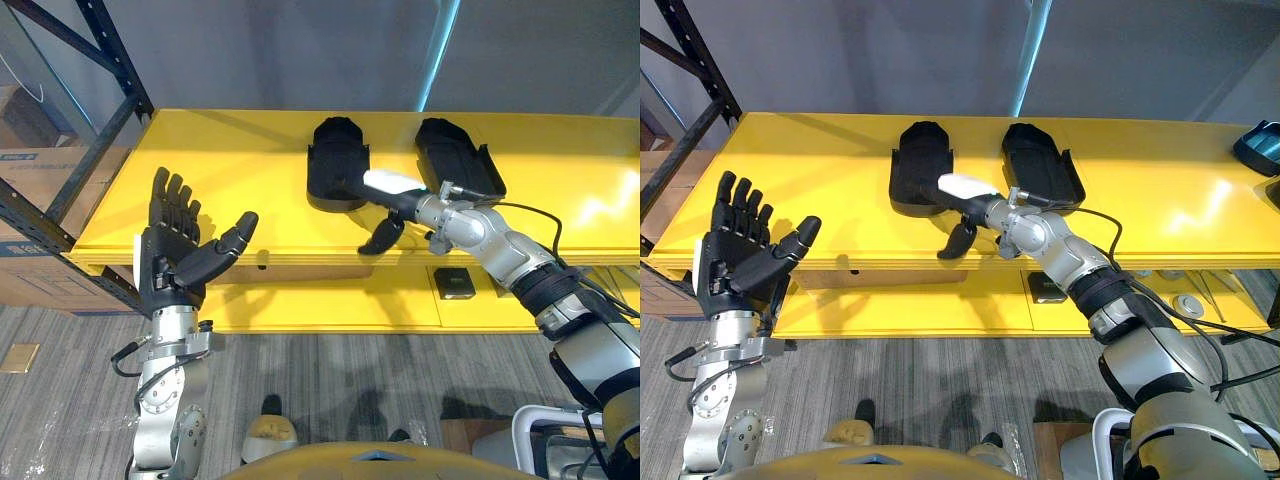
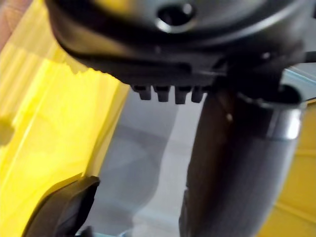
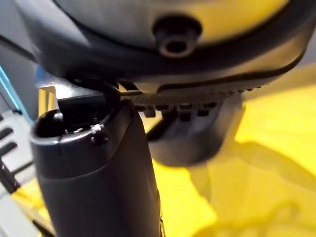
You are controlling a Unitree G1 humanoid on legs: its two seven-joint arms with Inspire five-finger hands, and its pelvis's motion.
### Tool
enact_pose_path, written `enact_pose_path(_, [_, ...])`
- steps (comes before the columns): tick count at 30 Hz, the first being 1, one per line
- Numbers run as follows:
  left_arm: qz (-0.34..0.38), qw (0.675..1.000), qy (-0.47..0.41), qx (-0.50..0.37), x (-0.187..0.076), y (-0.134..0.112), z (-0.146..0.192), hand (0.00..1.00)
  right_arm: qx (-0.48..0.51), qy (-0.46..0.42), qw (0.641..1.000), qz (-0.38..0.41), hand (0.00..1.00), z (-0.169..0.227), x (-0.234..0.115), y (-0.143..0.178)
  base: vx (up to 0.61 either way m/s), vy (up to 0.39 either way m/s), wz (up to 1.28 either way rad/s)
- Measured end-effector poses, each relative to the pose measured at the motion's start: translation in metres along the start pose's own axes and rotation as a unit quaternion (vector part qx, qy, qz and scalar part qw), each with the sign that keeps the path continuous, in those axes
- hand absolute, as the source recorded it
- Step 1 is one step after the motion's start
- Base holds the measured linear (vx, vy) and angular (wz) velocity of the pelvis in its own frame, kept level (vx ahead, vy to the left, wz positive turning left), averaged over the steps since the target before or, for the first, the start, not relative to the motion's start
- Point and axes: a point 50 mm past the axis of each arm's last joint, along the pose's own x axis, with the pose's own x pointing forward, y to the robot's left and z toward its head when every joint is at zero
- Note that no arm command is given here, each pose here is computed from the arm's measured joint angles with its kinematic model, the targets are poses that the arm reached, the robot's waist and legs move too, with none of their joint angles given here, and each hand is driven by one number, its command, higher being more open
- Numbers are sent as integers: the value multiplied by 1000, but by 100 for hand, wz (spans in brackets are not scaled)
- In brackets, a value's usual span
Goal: Walk over and take three plastic housings, then place them on the shelf
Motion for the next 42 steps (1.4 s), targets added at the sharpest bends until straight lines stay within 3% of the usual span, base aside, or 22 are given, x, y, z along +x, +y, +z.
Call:
enact_pose_path(7, [-32,999,9,-7,-3,-5,-7,100,25,-62,962,-266,100,15,-17,-45,0,0,0])
enact_pose_path(15, [-37,999,-6,-11,-5,-5,-3,100,119,-46,875,-466,100,32,-90,-32,0,0,-7])
enact_pose_path(20, [-22,1000,-16,-5,-10,2,3,100,269,59,840,-468,100,17,-140,12,17,6,-27])
enact_pose_path(24, [-34,998,-41,-37,-13,0,15,100,345,220,784,-466,100,-4,-190,62,26,1,-38])
enact_pose_path(32, [-55,991,-65,-101,-12,-11,20,100,346,289,735,-507,100,7,-234,75,43,8,-67])
enact_pose_path(36, [-73,985,-65,-140,-1,-30,17,100,361,348,687,-526,100,16,-261,98,44,13,-92])
enact_pose_path(42, [-98,976,-31,-190,11,-64,2,100,392,385,660,-512,100,33,-277,120,26,2,-77])
